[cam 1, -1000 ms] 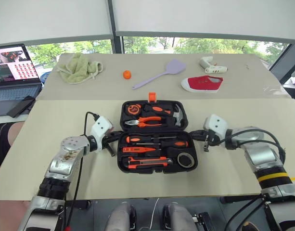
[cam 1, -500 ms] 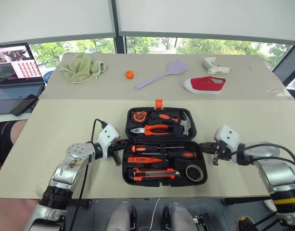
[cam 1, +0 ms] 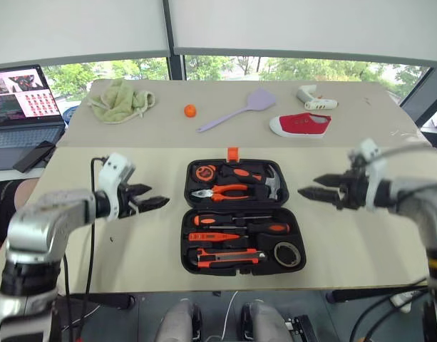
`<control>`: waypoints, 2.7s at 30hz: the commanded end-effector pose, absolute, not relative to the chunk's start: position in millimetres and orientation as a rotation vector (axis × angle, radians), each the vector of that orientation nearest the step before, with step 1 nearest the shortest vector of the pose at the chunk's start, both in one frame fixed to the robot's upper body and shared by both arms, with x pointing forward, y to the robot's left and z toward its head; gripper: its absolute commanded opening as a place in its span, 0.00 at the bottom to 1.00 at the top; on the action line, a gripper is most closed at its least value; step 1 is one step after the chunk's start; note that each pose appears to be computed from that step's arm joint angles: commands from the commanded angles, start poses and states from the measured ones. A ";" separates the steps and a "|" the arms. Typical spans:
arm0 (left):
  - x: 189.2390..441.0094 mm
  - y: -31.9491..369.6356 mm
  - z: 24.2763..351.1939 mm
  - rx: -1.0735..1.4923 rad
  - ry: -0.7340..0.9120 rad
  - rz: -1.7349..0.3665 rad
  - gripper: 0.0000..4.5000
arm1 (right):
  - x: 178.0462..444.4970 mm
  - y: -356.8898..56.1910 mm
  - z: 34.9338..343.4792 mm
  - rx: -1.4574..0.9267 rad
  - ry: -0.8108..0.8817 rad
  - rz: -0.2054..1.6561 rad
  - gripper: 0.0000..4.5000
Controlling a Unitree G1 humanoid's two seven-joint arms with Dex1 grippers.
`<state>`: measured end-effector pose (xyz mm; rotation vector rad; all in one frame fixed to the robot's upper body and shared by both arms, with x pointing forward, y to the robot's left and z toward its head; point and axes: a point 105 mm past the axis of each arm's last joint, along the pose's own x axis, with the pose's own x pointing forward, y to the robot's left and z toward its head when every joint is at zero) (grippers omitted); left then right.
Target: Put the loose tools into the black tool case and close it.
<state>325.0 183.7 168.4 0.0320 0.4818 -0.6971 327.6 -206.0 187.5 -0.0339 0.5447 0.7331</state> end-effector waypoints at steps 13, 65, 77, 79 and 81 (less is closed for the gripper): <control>371.8 152.7 141.9 -0.110 0.542 -0.606 1.00 | 386.9 -201.2 156.4 0.016 0.720 0.592 0.99; 227.1 245.6 90.4 0.424 -0.007 -0.745 0.61 | 200.2 -196.9 80.0 -1.044 -0.206 1.065 0.51; 299.4 198.0 116.1 0.421 0.005 -0.946 0.19 | 162.2 -157.1 81.5 -0.602 0.104 1.331 0.00; 309.4 185.7 115.8 0.437 0.013 -0.989 0.03 | 160.3 -143.5 78.8 -0.579 0.135 1.364 0.00; 316.9 177.8 108.4 0.452 0.067 -1.027 0.01 | 166.3 -133.9 74.9 -0.573 0.173 1.354 0.00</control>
